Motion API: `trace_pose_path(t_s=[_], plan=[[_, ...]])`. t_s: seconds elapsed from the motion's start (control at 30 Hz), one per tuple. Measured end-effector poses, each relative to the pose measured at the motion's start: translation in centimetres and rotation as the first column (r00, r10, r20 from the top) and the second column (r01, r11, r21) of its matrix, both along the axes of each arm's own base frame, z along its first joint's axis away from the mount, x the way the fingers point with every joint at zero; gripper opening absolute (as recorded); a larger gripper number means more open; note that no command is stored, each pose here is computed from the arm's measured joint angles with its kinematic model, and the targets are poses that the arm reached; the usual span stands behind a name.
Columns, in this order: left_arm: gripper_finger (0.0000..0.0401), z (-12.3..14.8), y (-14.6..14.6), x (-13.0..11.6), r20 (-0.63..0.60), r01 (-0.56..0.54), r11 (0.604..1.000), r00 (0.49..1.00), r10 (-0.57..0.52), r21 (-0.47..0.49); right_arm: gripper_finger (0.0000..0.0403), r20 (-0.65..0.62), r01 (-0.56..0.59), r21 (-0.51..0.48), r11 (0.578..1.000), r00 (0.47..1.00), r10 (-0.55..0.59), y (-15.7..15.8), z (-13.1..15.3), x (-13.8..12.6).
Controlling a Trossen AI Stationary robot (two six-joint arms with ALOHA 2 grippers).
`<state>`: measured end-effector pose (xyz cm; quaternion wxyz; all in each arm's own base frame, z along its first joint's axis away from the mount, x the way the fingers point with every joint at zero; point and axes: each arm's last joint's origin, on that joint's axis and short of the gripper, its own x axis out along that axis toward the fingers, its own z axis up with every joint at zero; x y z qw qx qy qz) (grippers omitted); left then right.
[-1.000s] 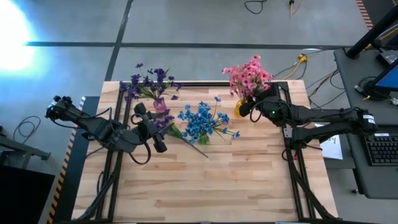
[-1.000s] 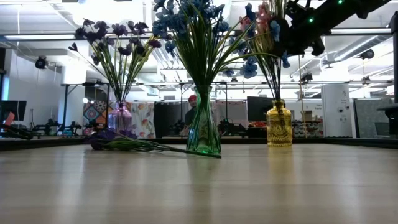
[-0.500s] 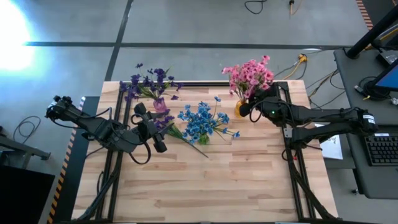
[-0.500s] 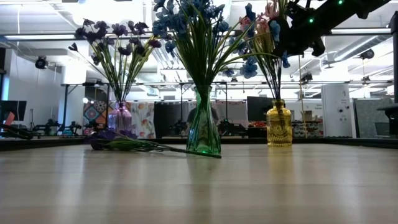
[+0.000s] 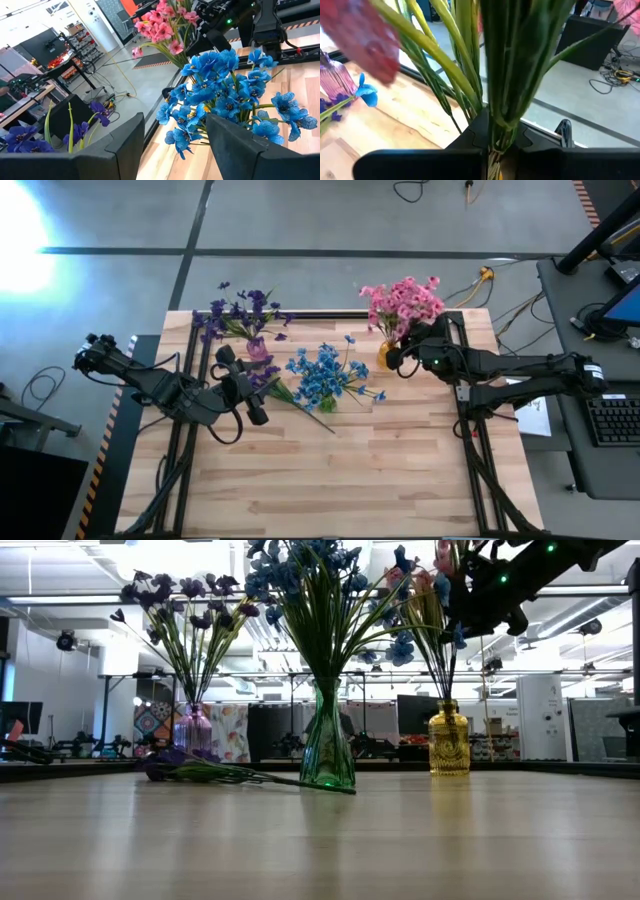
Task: Sort flowers into vase by color
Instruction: Put the pink flowers into the yellow vase
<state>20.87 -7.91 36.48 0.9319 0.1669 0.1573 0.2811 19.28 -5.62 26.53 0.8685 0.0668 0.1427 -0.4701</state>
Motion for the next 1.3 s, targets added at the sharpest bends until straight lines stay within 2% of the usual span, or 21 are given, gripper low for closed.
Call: trace_pose_path(t_s=[0.47, 0.83, 0.97, 1.3], plan=[[0.0197, 0.0, 0.0, 0.0, 0.002, -0.001, 1.0, 1.0, 0.001, -0.003, 0.0012, -0.043, -0.004, 0.005, 1.0, 0.999, 0.004, -0.02, -0.52, 0.14], [0.0197, 0.0, 0.0, 0.0, 0.002, -0.001, 1.0, 1.0, 0.001, -0.003, 0.0018, -0.031, -0.015, -0.002, 1.0, 0.999, 0.015, 0.0, -0.03, 0.13], [0.0197, -0.01, 0.01, 0.0, 0.001, -0.001, 1.0, 1.0, 0.001, -0.002, 0.0047, -0.015, -0.032, 0.003, 0.999, 0.999, 0.032, 0.03, 0.17, 0.23], [0.0197, -0.01, 0.01, 0.0, 0.001, -0.001, 1.0, 1.0, 0.001, -0.002, 0.0157, -0.012, -0.032, 0.001, 0.999, 0.999, 0.032, 0.04, 0.22, 0.21]])
